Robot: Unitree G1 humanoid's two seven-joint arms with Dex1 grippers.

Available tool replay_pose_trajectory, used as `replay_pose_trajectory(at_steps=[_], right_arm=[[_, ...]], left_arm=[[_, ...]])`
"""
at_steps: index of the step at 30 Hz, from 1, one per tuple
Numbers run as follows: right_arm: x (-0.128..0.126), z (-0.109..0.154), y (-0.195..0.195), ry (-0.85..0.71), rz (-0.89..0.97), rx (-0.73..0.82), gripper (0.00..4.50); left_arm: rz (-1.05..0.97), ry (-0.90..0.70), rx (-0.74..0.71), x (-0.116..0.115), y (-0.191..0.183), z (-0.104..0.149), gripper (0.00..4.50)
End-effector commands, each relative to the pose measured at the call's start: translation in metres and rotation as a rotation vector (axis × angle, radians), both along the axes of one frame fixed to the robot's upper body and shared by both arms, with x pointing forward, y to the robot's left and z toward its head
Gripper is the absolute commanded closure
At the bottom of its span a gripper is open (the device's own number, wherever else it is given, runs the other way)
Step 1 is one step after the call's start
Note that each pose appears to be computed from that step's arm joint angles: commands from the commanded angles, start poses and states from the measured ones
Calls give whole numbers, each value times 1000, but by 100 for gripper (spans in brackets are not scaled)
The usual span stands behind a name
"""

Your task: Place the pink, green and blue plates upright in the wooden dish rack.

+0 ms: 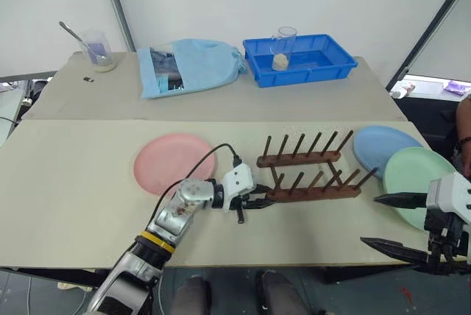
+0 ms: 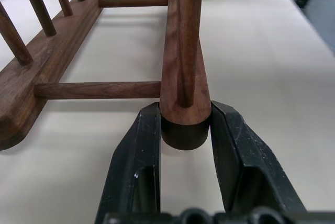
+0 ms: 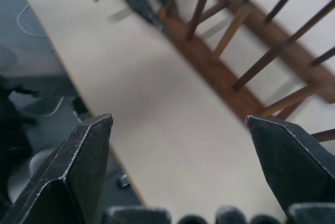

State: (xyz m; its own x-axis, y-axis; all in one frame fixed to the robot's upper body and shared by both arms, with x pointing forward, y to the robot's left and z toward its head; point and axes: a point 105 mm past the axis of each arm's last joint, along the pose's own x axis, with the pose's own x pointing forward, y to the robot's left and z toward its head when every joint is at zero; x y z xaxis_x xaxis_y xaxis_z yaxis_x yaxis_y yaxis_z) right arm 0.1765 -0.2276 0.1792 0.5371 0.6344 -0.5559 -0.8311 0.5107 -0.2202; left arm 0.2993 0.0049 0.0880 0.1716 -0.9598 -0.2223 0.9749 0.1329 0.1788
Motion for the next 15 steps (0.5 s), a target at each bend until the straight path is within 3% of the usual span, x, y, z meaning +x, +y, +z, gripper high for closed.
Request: replay_pose_trajectory(at_steps=[1, 10, 13, 15], right_arm=[[-2, 1, 5, -37, -2, -26, 0], [-3, -7, 6, -20, -36, -19, 0], [-3, -8, 6, -17, -35, -18, 0], [-1, -9, 6, -15, -31, -18, 0]], left_arm=[[-34, -47, -25, 8, -6, 10, 366], [-30, -28, -12, 22, -7, 2, 366], [-32, -32, -20, 23, -5, 4, 215], [-33, -59, -11, 24, 0, 7, 138]])
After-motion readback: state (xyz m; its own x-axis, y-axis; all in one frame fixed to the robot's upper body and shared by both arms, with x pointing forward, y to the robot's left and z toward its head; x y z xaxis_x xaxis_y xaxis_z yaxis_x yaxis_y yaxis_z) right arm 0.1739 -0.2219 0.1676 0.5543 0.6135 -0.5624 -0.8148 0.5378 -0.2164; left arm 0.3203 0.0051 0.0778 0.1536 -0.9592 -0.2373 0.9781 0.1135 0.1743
